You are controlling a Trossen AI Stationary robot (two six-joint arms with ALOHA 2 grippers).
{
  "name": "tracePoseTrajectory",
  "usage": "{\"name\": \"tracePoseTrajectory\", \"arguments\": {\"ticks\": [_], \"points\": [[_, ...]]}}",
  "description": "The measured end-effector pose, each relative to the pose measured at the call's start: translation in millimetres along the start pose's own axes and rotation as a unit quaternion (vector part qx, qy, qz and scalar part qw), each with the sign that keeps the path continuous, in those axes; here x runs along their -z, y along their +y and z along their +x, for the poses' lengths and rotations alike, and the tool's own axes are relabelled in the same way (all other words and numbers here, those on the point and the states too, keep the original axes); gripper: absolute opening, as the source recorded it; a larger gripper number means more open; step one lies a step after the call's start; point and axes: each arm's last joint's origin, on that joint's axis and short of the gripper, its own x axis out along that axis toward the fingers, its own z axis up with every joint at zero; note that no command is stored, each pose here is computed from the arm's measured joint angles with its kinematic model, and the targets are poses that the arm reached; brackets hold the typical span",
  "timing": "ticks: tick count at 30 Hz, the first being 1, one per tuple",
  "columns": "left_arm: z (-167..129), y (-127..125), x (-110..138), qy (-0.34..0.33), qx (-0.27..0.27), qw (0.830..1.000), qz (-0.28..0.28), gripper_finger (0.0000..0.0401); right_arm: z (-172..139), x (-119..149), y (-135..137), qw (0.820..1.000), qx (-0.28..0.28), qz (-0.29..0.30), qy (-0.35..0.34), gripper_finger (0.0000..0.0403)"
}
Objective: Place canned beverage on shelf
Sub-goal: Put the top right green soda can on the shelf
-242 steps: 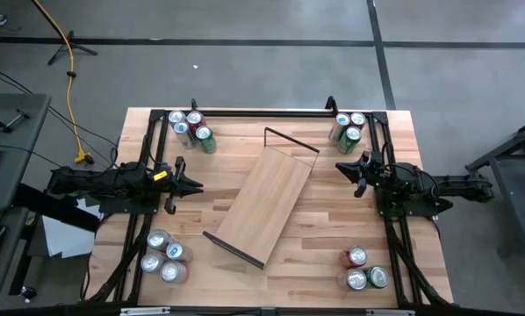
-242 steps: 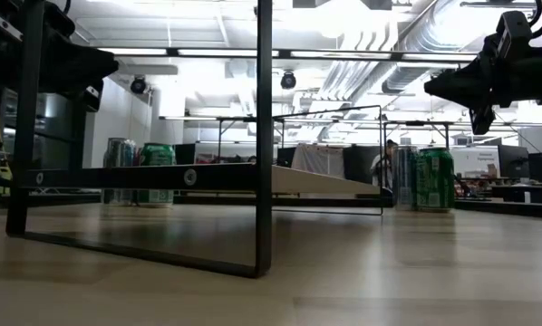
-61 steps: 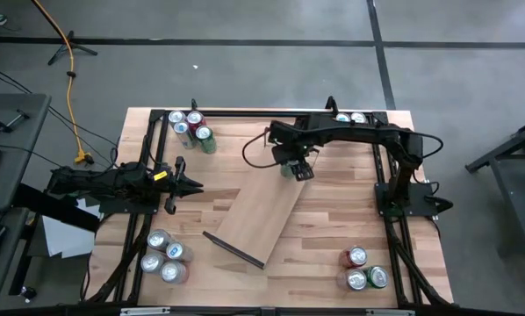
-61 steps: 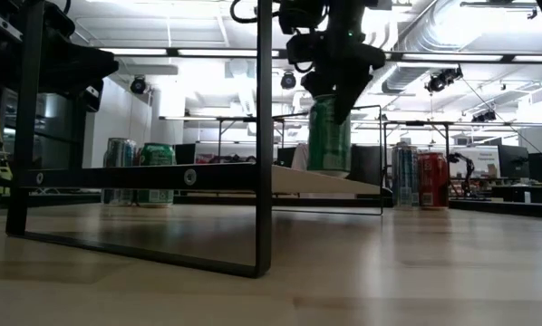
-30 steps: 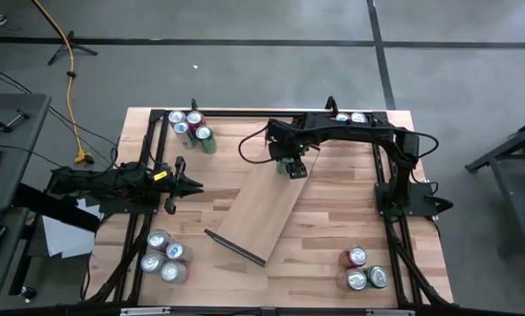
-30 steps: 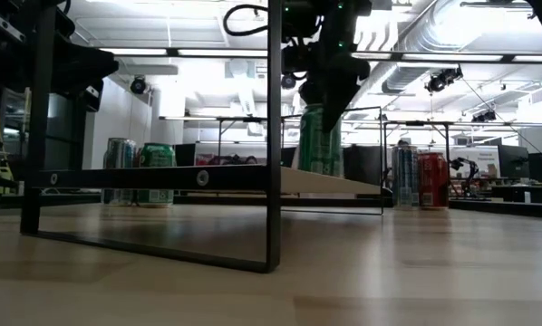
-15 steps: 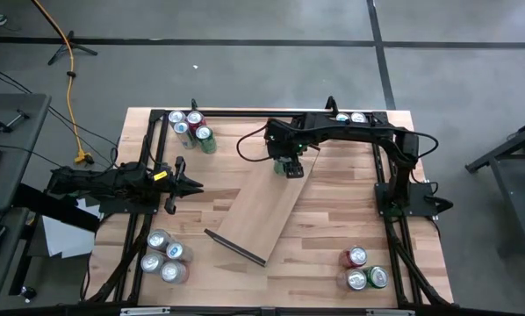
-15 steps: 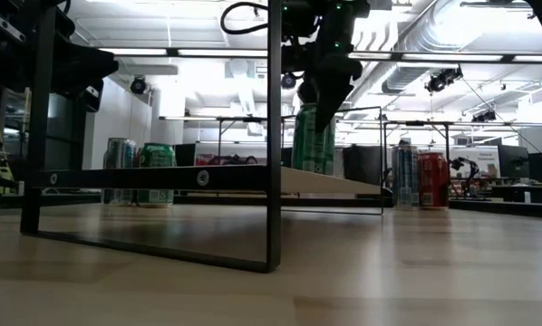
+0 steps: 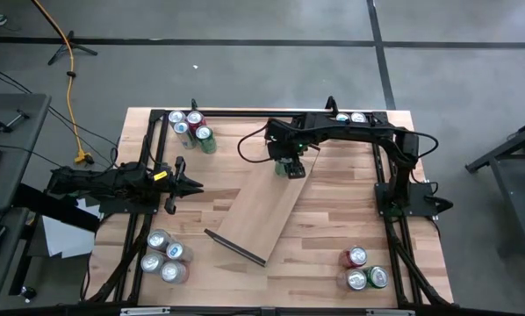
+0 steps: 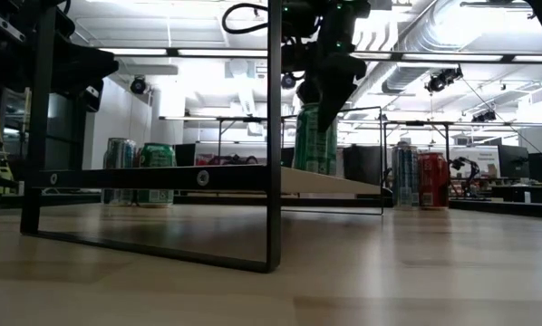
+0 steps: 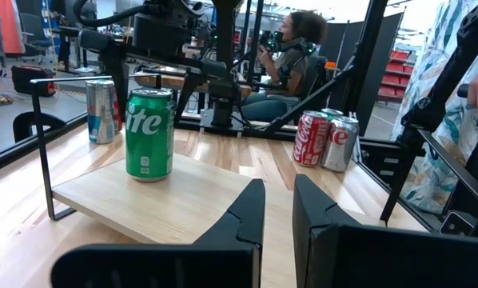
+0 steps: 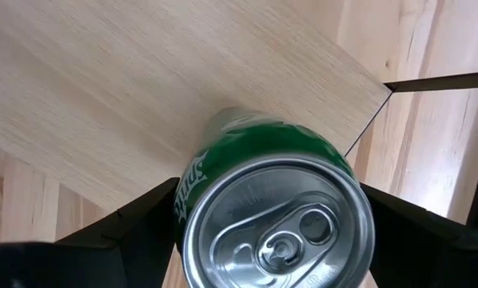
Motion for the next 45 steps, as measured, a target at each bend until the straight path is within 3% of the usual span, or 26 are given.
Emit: {"name": "tracePoseTrajectory", "arguments": {"ticks": [7,18,39,45], "points": [[0,0,0,0.0,0.0,1.0,0.0,0.0,0,0,0,1.0,0.001,0.0,-0.002,0.0323],[0,0,0,0.0,0.0,1.0,0.0,0.0,0,-1,0,1.0,0.001,0.0,-0.003,0.0397],[0,0,0,0.0,0.0,1.0,0.0,0.0,-2,2,0,1.0,0.011,-0.013,0.009,0.0394],[0,0,0,0.0,0.0,1.0,0.0,0.0,-25,-5,-4,0.999,0.027,-0.012,-0.014,0.0394]]}}
